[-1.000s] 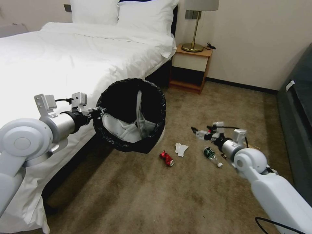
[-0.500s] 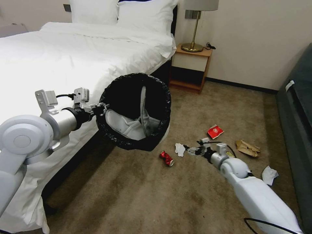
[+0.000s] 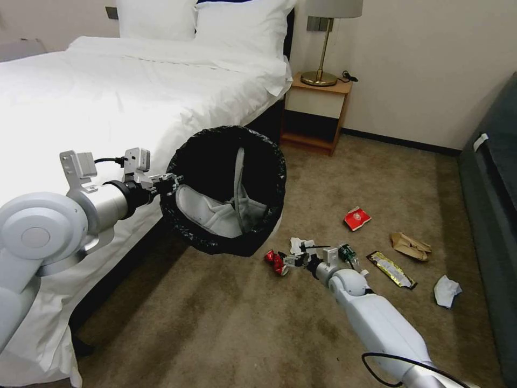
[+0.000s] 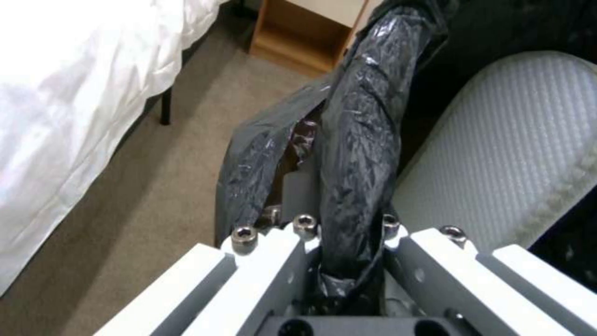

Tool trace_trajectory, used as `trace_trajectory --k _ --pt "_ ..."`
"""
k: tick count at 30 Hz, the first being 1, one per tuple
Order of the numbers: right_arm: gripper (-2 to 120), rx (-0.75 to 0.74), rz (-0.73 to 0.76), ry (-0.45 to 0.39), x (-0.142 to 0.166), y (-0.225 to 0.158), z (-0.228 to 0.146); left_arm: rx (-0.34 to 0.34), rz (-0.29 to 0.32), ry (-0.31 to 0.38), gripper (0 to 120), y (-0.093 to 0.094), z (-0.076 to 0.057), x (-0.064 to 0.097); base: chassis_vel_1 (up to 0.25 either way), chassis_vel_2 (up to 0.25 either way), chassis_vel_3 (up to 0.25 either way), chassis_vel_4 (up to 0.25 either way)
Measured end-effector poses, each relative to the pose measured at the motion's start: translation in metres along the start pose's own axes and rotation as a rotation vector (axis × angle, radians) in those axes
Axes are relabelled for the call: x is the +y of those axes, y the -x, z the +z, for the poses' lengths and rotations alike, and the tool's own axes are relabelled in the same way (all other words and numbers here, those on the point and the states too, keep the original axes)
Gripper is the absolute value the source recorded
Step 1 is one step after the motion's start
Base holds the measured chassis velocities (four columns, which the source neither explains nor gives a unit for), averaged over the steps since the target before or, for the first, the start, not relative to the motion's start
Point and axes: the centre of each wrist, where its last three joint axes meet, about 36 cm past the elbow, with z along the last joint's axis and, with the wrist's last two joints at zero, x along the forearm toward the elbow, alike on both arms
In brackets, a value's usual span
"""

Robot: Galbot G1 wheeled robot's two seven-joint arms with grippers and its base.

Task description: Pick up the trash bin, then pick up the garbage on the floor and place it into the trash bin.

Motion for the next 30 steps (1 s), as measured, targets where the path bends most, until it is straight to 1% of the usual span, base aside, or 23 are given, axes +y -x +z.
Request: trace_trajectory --k 3,8,14,17,23,25,26,28,29,30 --pt "100 0.004 0.001 0.001 0.002 0.005 0.002 0.0 0.003 0.001 1 0.0 0.0 -0.001 0.0 0.0 0.0 0.0" --pt "100 0.034 0.027 -0.007 0.005 0.028 0.013 0.007 0.005 0.011 1 -0.004 0.003 -0.003 0.0 0.0 0.0 0.0" --pt "100 0.055 0.042 -0.011 0.003 0.036 0.02 0.007 0.005 0.014 1 -0.005 0.003 -0.004 0.0 0.0 0.0 0.0" --pt "100 0.078 0.046 -0.012 0.008 0.042 0.03 0.006 0.006 0.015 1 -0.005 0.003 -0.004 0.0 0.0 0.0 0.0" --pt "100 0.093 0.051 -0.025 0.01 0.046 0.037 0.005 0.007 0.016 1 -0.005 0.003 -0.004 0.0 0.0 0.0 0.0" --pt "95 0.097 0.05 -0.029 0.012 0.047 0.039 0.005 0.007 0.016 1 -0.005 0.003 -0.004 0.0 0.0 0.0 0.0" --pt "95 0.097 0.05 -0.029 0.012 0.047 0.039 0.005 0.007 0.016 1 -0.005 0.003 -0.004 0.0 0.0 0.0 0.0" --pt "84 0.103 0.046 -0.032 0.016 0.048 0.042 0.006 0.008 0.017 1 -0.005 0.003 -0.004 0.0 0.0 0.0 0.0" --pt "84 0.103 0.046 -0.032 0.016 0.048 0.042 0.006 0.008 0.017 1 -0.005 0.003 -0.004 0.0 0.0 0.0 0.0" --pt "79 0.109 0.046 -0.03 0.017 0.049 0.045 0.007 0.008 0.017 1 -0.005 0.004 -0.004 0.0 0.0 0.0 0.0"
